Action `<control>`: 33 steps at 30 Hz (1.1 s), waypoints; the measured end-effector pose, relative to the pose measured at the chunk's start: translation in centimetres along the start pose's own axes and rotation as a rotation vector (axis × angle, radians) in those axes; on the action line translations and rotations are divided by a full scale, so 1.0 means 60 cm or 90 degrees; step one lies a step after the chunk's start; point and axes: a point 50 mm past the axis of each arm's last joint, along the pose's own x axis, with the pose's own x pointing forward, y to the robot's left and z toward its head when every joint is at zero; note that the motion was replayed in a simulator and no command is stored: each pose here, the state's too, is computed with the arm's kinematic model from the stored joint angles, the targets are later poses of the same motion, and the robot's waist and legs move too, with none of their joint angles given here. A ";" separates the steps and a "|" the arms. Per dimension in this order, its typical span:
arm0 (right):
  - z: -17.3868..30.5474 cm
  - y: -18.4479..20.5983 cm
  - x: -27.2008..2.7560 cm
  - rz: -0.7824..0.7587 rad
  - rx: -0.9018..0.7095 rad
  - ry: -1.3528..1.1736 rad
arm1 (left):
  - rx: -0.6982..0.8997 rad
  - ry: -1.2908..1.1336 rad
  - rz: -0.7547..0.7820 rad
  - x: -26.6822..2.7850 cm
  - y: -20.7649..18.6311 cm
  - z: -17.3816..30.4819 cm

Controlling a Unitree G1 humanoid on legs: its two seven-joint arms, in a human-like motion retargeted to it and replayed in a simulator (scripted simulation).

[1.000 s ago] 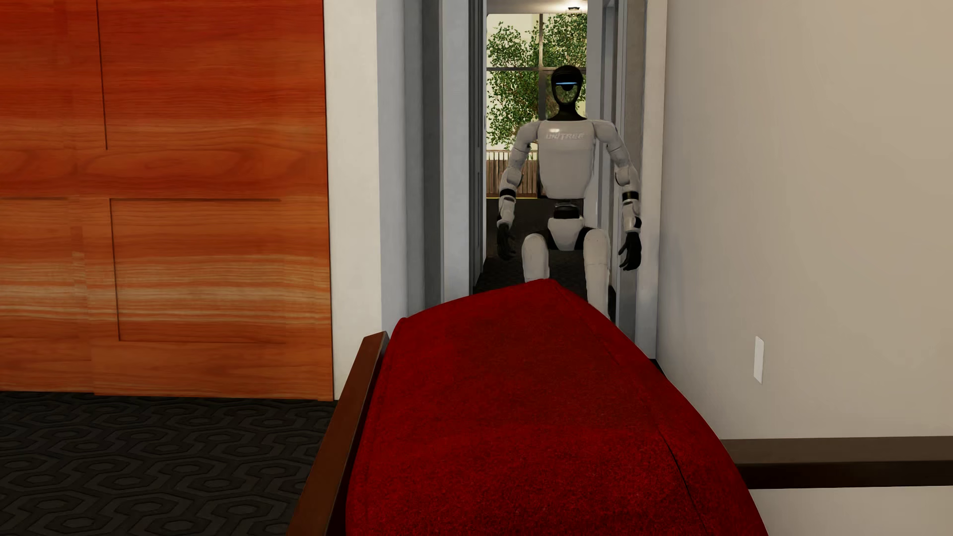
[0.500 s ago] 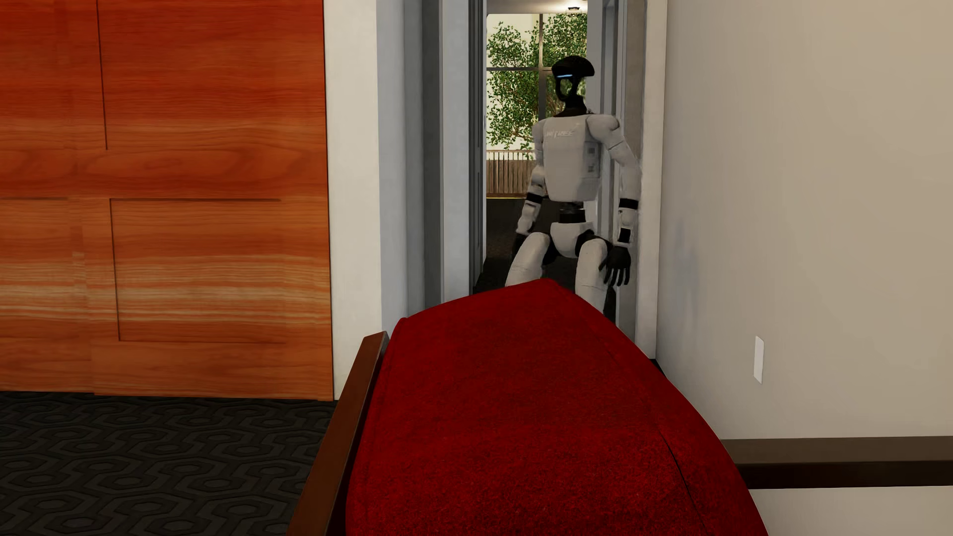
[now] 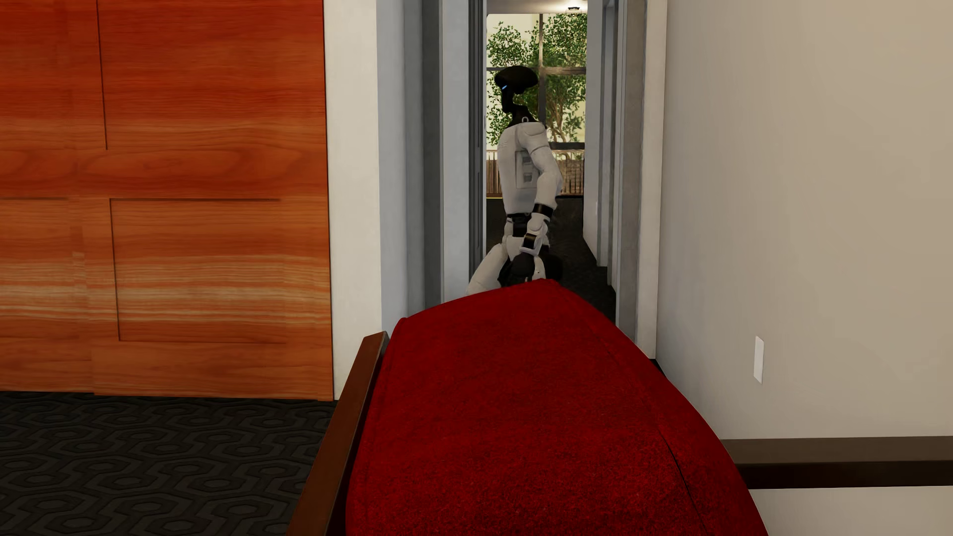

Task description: Avoid the corner

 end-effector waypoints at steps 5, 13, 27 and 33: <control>0.006 -0.020 -0.001 -0.018 -0.005 -0.009 | -0.011 -0.057 -0.078 -0.010 -0.081 0.026; 0.139 -0.080 -0.007 -0.078 0.007 -0.190 | 0.017 -0.080 -0.037 -0.005 -0.031 0.045; -0.013 0.022 -0.006 0.028 -0.027 0.003 | -0.004 0.124 -0.133 -0.054 -0.133 -0.110; -0.044 0.047 -0.012 0.047 -0.008 0.047 | -0.030 0.061 -0.087 -0.032 -0.097 -0.063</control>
